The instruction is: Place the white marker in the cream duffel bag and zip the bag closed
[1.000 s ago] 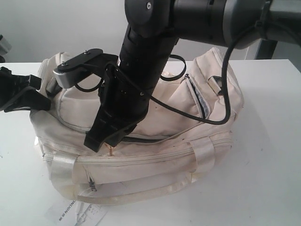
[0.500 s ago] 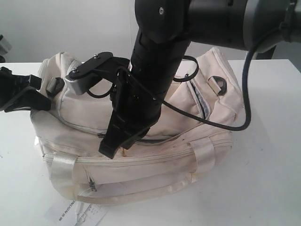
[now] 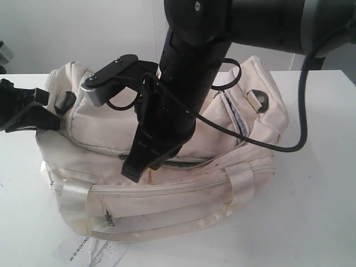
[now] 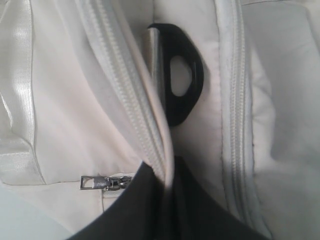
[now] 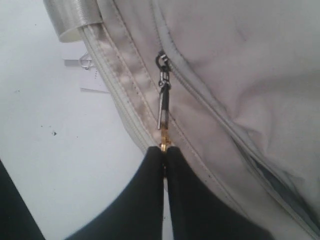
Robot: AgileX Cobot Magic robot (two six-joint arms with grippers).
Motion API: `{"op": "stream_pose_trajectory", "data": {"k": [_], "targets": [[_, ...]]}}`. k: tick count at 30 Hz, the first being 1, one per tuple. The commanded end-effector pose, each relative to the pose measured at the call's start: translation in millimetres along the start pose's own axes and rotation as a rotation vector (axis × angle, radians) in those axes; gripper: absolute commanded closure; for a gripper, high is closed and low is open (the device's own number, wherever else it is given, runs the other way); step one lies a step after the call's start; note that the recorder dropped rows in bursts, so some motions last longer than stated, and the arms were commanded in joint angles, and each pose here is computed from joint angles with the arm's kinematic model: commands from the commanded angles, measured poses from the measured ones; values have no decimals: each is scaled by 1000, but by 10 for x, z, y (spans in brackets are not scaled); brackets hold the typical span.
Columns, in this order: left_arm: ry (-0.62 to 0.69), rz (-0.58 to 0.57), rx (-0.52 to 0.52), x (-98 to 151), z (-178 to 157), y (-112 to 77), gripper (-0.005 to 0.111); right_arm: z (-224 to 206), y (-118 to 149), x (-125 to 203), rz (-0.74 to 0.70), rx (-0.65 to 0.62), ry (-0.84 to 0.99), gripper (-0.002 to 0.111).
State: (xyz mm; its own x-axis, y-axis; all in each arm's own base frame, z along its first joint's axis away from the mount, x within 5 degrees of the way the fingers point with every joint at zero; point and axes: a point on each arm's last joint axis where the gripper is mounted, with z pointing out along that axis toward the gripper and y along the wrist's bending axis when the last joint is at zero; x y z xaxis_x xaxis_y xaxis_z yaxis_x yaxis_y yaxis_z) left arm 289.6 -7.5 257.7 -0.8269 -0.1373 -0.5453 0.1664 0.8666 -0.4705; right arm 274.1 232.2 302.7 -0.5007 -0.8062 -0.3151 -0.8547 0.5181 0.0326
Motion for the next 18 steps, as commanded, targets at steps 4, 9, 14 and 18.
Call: {"op": "stream_pose_trajectory", "data": {"k": [4,9,14,18], "targets": [[-15,4,-12,-3,2,10,107,-208,26,114,-16,35,19,108],[-15,4,-12,-3,2,10,107,-358,14,159,-24,96,1,108],[-15,4,-12,-3,2,10,107,-503,-19,213,-7,143,-22,108],[-14,6,-13,-2,2,11,107,-557,-34,236,8,147,-36,108]]}}
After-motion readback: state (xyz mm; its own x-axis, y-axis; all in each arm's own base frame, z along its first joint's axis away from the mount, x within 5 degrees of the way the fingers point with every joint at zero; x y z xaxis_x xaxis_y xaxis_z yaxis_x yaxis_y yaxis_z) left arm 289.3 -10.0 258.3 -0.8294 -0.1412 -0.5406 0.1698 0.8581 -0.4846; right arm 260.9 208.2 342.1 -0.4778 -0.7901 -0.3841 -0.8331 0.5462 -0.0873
